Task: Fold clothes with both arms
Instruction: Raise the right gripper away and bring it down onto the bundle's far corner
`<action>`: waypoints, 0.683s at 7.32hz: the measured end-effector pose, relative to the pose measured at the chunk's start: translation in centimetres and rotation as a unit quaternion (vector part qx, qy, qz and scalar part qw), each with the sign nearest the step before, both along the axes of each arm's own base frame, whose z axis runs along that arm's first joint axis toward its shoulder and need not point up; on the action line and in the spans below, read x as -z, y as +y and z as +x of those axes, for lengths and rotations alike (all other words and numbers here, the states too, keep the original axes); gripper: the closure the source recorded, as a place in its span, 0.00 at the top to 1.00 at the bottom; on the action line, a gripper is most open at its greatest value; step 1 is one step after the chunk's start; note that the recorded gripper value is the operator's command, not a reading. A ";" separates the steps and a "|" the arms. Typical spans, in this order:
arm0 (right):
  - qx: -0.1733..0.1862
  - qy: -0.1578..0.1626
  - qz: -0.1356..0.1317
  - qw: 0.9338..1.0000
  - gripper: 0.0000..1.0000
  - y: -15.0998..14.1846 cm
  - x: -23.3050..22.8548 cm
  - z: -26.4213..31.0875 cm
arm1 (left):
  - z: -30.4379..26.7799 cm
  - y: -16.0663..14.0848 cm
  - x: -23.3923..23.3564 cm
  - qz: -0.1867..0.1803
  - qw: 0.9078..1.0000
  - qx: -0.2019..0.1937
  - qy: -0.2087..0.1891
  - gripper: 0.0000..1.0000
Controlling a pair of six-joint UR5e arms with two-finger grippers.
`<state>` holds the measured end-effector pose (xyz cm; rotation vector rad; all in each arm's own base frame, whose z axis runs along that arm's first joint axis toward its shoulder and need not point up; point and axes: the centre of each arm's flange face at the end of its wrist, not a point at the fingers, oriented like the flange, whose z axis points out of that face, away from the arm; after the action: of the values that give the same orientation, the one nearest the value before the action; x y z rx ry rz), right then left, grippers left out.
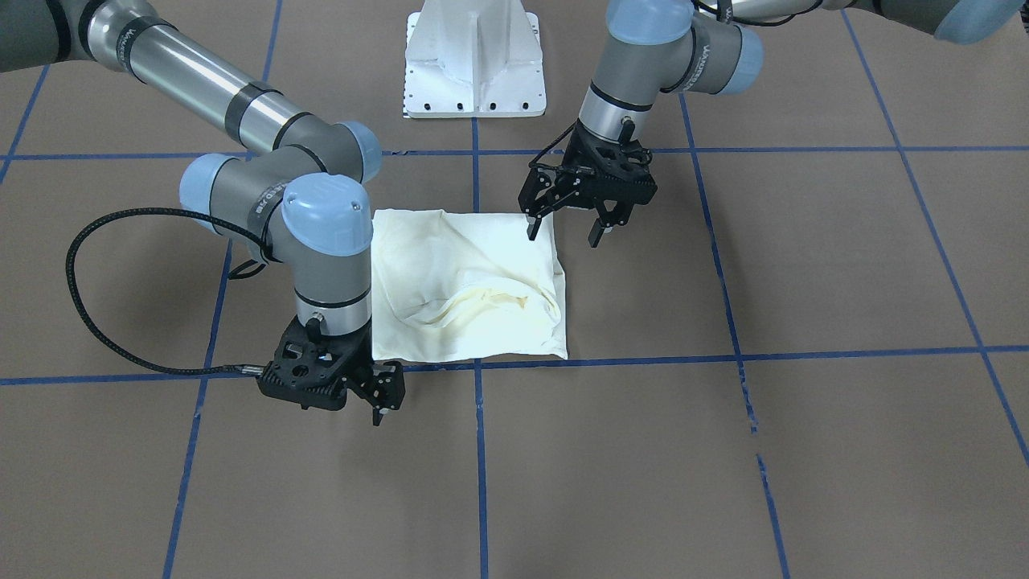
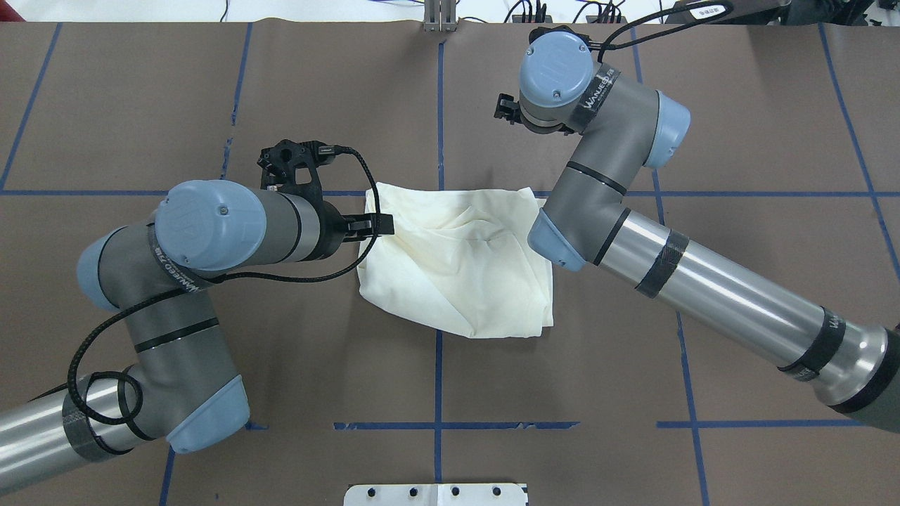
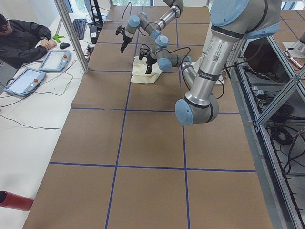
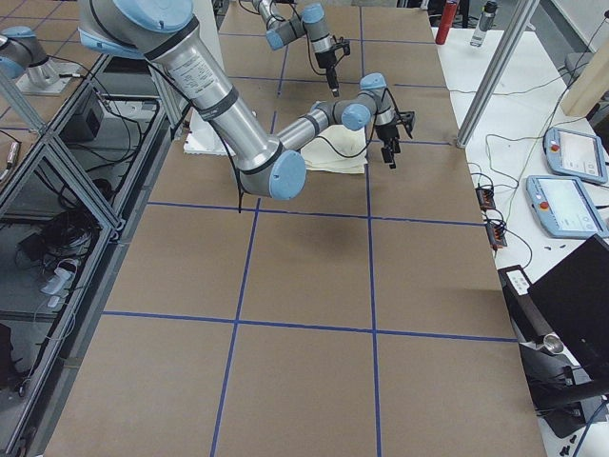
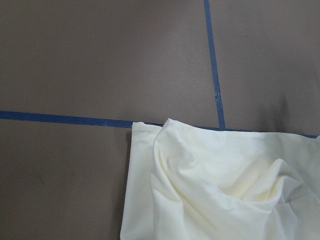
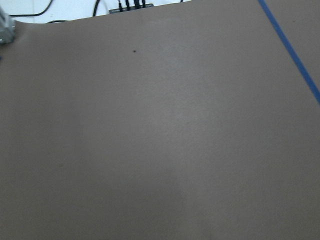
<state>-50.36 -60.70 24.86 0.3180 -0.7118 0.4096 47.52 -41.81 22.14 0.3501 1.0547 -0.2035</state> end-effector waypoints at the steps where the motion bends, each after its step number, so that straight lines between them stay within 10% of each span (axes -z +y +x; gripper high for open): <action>1: 0.002 -0.031 -0.003 1.000 1.00 2.4 2.1 -1.3 | -0.2 0.1 -0.1 0.006 1.000 -0.004 -0.003 1.00; 5: -0.025 -0.083 -0.068 0.994 1.00 10.4 2.6 -8.1 | -3.9 0.6 -1.3 0.046 0.997 -0.057 -0.014 1.00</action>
<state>-58.47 -50.25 22.24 0.1741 -0.8361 0.5337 43.58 -41.20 23.46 0.3738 1.0546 -0.0465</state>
